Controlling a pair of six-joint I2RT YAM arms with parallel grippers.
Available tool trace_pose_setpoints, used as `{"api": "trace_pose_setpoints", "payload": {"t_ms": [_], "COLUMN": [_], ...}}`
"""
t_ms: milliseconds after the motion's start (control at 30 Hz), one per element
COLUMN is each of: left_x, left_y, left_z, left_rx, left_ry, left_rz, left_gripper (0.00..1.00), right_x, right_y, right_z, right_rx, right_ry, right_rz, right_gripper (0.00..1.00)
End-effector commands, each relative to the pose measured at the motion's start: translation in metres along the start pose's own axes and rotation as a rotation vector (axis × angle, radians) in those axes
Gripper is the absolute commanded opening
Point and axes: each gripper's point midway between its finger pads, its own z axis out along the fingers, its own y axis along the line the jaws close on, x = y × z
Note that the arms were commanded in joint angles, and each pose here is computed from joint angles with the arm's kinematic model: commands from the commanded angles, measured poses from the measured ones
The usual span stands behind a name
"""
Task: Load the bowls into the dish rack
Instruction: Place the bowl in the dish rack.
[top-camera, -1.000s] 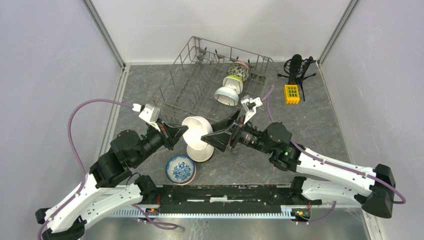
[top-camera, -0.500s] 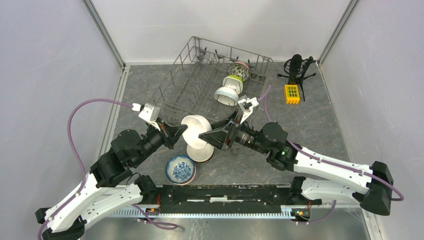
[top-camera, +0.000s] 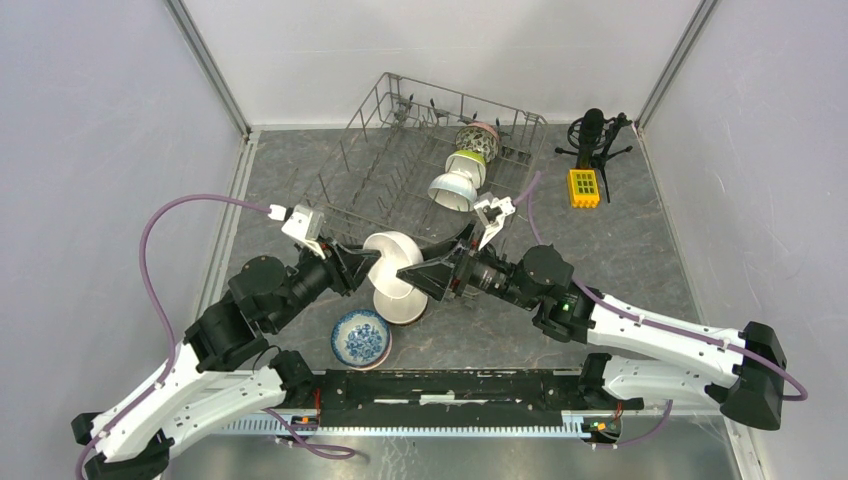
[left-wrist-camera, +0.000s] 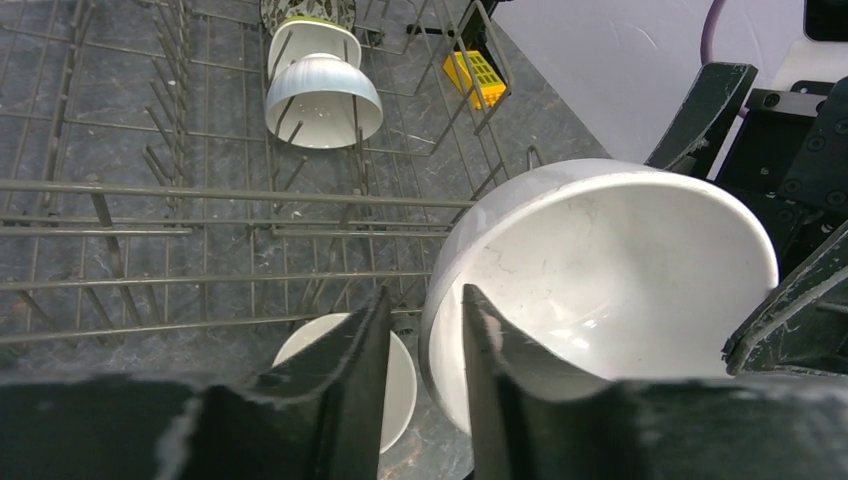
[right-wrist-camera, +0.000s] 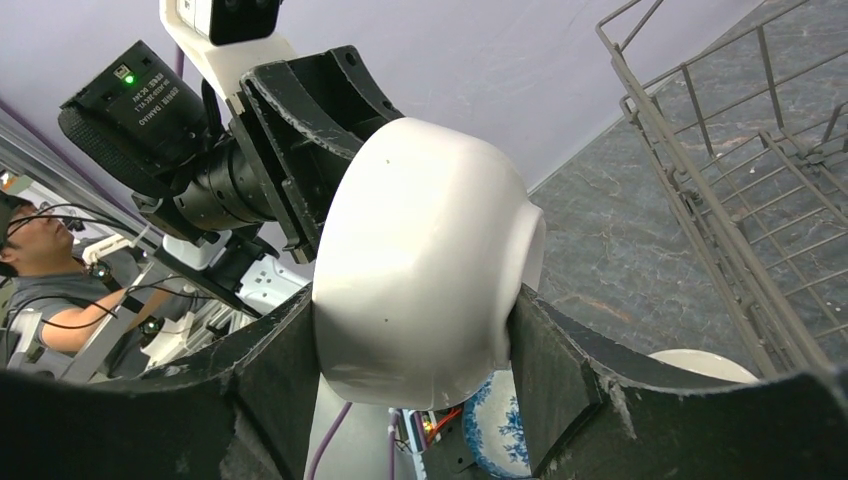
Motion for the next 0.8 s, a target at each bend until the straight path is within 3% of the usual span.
{"api": "trace_pose_setpoints", "payload": {"t_ms": [0, 233, 367, 633, 767], "left_x": [-0.007, -0.009, -0.012, -0.025, -0.026], "left_y": [0.004, 0.005, 0.006, 0.006, 0.008], "left_z": [0.002, 0.001, -0.003, -0.015, -0.018], "left_rx": [-0.027, -0.039, -0.043, -0.043, -0.056], "left_ry": [-0.026, -0.029, -0.03, -0.056, -0.053], "left_rz": [0.001, -0.004, -0.008, -0.01, 0.001], "left_gripper": [0.45, 0.56, 0.74, 0.99, 1.0], "right_x": [-0.04, -0.052, -0.057, -0.068, -0.081], "right_y": [0.03, 0.022, 0.016, -0.005, -0.022], "right_z": [0.002, 0.001, 0.003, 0.009, 0.008], "right_rx": [-0.07, -0.007, 0.03, 0.132, 0.203], "right_ry": [-0.104, -0.135, -0.138, -0.115, -0.094], "right_rz": [-0.047, -0.108, -0.151, -0.292, -0.384], "right_gripper": [0.0, 0.0, 0.0, 0.0, 0.0]}}
